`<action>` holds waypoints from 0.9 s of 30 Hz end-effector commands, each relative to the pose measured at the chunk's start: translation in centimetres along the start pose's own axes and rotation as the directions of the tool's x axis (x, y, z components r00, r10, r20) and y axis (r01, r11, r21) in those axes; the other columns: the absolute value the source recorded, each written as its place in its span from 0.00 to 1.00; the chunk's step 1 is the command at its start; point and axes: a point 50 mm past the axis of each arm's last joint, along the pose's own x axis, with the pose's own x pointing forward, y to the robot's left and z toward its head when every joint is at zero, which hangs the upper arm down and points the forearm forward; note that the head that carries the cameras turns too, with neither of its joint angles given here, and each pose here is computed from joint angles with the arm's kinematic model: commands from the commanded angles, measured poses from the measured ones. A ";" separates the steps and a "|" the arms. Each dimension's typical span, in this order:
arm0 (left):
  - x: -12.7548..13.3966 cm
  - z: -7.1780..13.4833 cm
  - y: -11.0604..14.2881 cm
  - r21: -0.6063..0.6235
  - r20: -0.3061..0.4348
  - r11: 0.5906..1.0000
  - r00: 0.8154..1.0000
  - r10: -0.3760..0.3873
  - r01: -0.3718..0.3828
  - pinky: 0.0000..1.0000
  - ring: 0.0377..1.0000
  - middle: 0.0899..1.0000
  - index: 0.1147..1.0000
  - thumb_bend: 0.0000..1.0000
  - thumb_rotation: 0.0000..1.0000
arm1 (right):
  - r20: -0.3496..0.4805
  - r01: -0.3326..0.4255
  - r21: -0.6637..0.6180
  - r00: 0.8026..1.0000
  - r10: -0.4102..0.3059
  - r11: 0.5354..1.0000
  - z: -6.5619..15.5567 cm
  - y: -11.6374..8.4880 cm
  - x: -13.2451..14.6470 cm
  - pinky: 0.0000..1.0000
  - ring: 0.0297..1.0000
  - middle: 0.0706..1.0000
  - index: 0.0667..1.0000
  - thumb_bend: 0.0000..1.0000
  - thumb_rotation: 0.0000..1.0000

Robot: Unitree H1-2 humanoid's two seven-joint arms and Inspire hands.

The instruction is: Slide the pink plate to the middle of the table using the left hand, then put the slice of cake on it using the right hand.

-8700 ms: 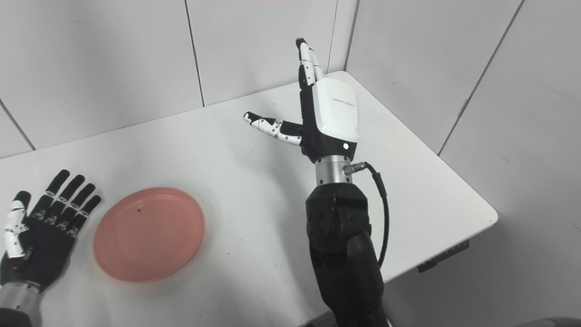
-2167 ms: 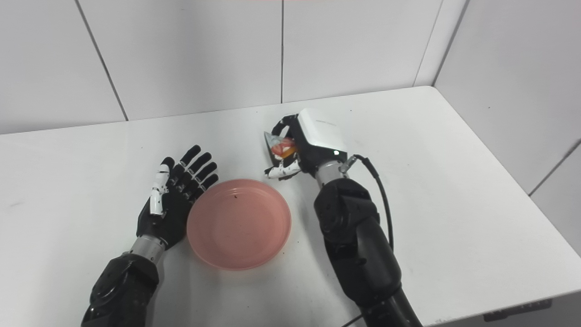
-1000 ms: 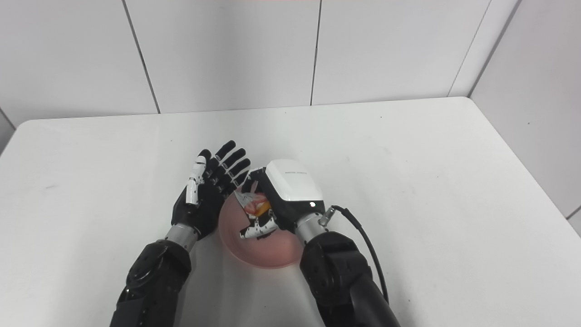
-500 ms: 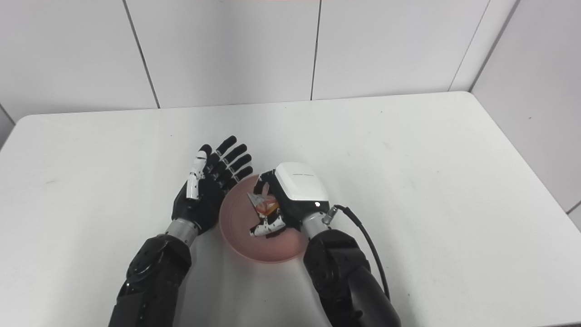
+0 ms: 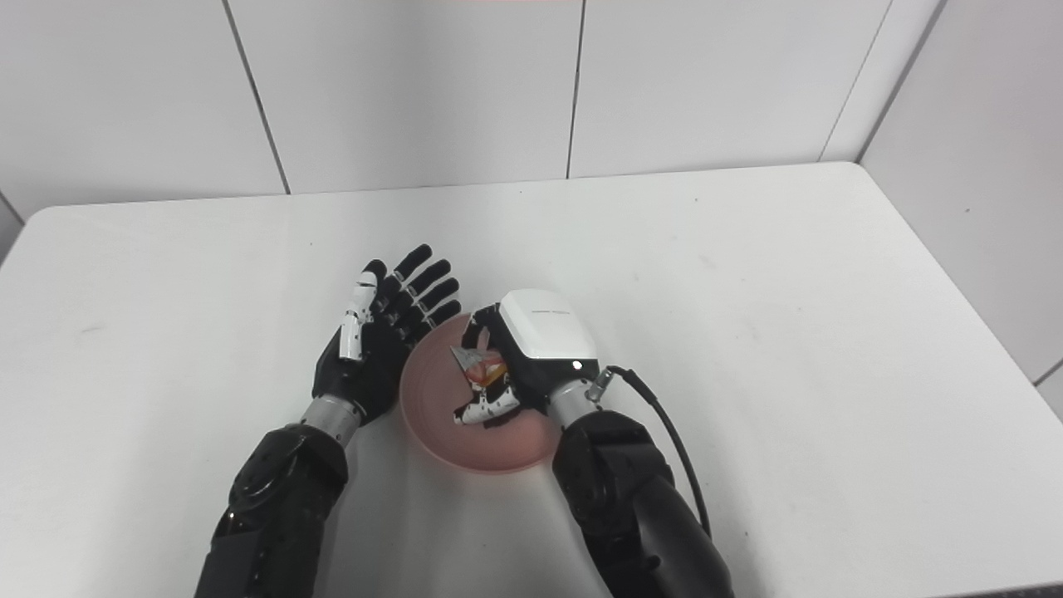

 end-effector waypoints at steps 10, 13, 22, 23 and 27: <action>-0.6 -1.3 0.8 0.037 -0.088 0.998 0.995 0.056 -0.053 0.86 0.87 0.86 0.85 0.35 1.00 | 0.060 -0.111 -0.055 0.992 0.114 0.992 1.4 -2.6 -1.5 0.76 0.98 1.00 1.00 1.00 0.75; -0.6 -1.3 0.8 0.026 -0.086 0.998 0.994 0.063 -0.061 0.87 0.87 0.85 0.84 0.34 1.00 | 0.090 -0.080 -0.044 0.992 0.084 0.996 1.6 -3.3 -1.8 0.75 0.98 1.00 1.00 1.00 0.66; -0.5 -1.5 0.8 0.016 -0.079 0.997 0.994 0.075 -0.074 0.83 0.84 0.83 0.83 0.34 1.00 | 0.104 -0.042 0.011 0.994 0.041 0.999 1.7 -4.7 -2.4 0.76 0.97 1.00 1.00 1.00 0.66; -0.5 -1.5 0.8 0.016 -0.078 0.997 0.994 0.073 -0.072 0.83 0.84 0.83 0.83 0.34 1.00 | 0.107 -0.036 0.011 0.994 0.035 0.999 1.7 -4.7 -2.4 0.76 0.97 1.00 1.00 1.00 0.67; -0.7 -1.2 1.0 0.032 -0.060 0.997 0.996 0.073 -0.071 0.83 0.83 0.82 0.82 0.34 1.00 | 0.130 0.011 0.007 0.991 -0.012 1.000 1.9 -5.0 -2.8 0.76 0.96 1.00 1.00 1.00 0.70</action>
